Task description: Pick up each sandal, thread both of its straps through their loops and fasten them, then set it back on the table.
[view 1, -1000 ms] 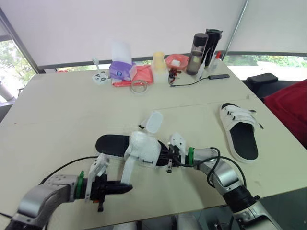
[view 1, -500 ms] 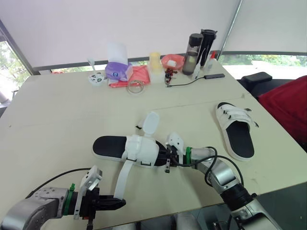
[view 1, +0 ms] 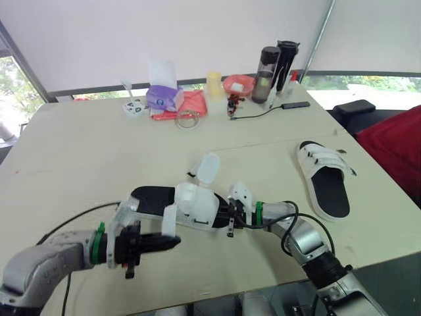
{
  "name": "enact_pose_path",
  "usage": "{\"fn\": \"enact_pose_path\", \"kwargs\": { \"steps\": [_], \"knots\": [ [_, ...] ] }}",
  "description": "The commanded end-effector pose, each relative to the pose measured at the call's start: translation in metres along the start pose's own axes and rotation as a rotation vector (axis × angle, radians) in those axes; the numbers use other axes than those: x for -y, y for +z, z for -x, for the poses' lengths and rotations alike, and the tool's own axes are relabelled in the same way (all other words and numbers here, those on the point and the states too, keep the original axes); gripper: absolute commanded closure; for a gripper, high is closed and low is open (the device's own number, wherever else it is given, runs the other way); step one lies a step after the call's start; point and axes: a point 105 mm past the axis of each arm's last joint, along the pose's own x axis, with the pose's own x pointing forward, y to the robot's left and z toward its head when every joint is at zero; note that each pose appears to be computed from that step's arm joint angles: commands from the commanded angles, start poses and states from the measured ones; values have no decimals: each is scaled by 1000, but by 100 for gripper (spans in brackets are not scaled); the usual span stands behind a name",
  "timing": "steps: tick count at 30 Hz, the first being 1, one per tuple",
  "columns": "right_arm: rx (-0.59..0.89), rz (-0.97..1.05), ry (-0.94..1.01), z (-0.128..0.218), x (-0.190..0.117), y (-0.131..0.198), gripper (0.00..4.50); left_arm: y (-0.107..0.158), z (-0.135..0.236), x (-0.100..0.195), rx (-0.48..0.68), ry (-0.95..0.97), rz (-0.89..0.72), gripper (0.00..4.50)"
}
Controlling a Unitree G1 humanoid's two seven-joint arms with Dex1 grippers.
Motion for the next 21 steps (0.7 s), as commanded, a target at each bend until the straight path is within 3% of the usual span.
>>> {"fn": "enact_pose_path", "kwargs": {
  "steps": [1, 8, 11, 18, 21],
  "knots": [
    [-198, -117, -80, 11, 7, -58, 450, 24, -10, 8, 42, -49, -71, 446],
    [-192, -115, -85, 9, 8, -58, 450, 49, -19, -15, 84, -21, -77, 446],
    [-189, -116, -91, 9, 8, -58, 450, 52, -17, -24, 87, -14, -63, 352],
    [-184, -119, -99, 7, 9, -58, 450, 63, -23, -40, 94, 17, -138, 5],
    [-181, -120, -103, 7, 10, -57, 450, 86, -23, -50, 163, 78, -204, 5]
  ]
}}
